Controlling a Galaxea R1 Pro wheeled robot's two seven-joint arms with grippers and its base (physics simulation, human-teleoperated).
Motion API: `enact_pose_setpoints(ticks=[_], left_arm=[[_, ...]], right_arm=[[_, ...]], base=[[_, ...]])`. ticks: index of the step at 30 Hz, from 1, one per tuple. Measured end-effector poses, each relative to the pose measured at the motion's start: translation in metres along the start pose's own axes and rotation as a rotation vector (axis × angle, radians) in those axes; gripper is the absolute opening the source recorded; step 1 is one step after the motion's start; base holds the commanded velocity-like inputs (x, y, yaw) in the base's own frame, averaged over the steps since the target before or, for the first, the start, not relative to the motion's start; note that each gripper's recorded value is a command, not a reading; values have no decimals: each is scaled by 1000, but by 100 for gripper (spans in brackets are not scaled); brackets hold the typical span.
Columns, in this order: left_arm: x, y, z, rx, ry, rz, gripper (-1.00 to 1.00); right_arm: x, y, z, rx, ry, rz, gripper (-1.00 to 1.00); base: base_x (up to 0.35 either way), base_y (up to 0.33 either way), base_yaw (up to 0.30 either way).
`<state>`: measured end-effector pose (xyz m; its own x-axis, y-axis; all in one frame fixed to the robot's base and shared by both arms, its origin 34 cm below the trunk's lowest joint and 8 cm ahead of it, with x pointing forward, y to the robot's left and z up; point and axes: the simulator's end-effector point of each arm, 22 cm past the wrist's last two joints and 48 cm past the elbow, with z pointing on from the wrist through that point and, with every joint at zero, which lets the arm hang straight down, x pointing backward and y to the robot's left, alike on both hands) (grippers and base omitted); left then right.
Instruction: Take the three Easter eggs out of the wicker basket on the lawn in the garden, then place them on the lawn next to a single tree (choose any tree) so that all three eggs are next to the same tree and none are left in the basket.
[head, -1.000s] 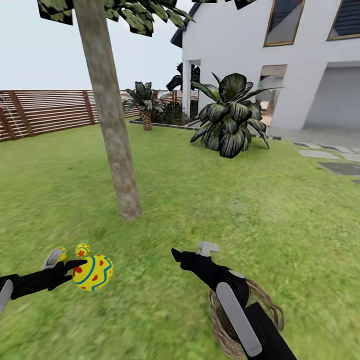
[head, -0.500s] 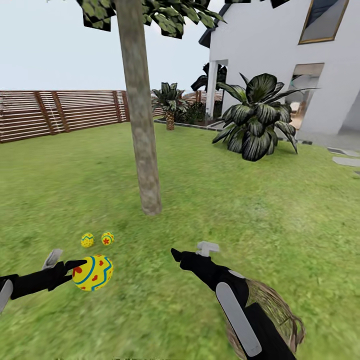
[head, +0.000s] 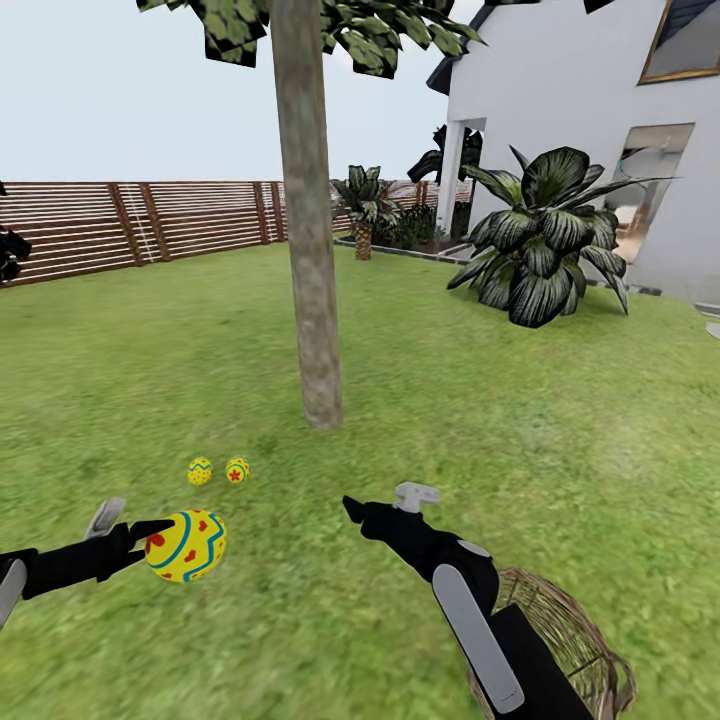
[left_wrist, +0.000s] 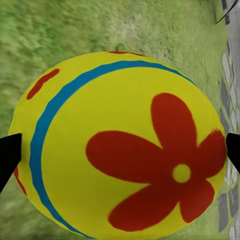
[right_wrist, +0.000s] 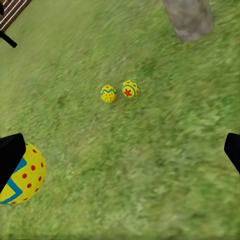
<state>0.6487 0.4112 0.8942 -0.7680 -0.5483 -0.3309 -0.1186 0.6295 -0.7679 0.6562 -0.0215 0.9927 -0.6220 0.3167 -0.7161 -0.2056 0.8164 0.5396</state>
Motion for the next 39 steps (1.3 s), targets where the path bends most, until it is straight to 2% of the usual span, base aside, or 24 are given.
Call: enact_pose_setpoints(ticks=[7,14,39], left_arm=[[-1,-1,-1,3,-3,1,-100],[-4,-2,-2,2,-19,27,-100],[-7,-5,-4,6,-30,40,-100]], right_arm=[[0,0,-1,2,0,0,100],[-1,1,-1,1,-1,-1,100],[-5,4,-4,-3,-11,-6,100]], base=[[0,0,244],[92,154,270],[242,237,11]])
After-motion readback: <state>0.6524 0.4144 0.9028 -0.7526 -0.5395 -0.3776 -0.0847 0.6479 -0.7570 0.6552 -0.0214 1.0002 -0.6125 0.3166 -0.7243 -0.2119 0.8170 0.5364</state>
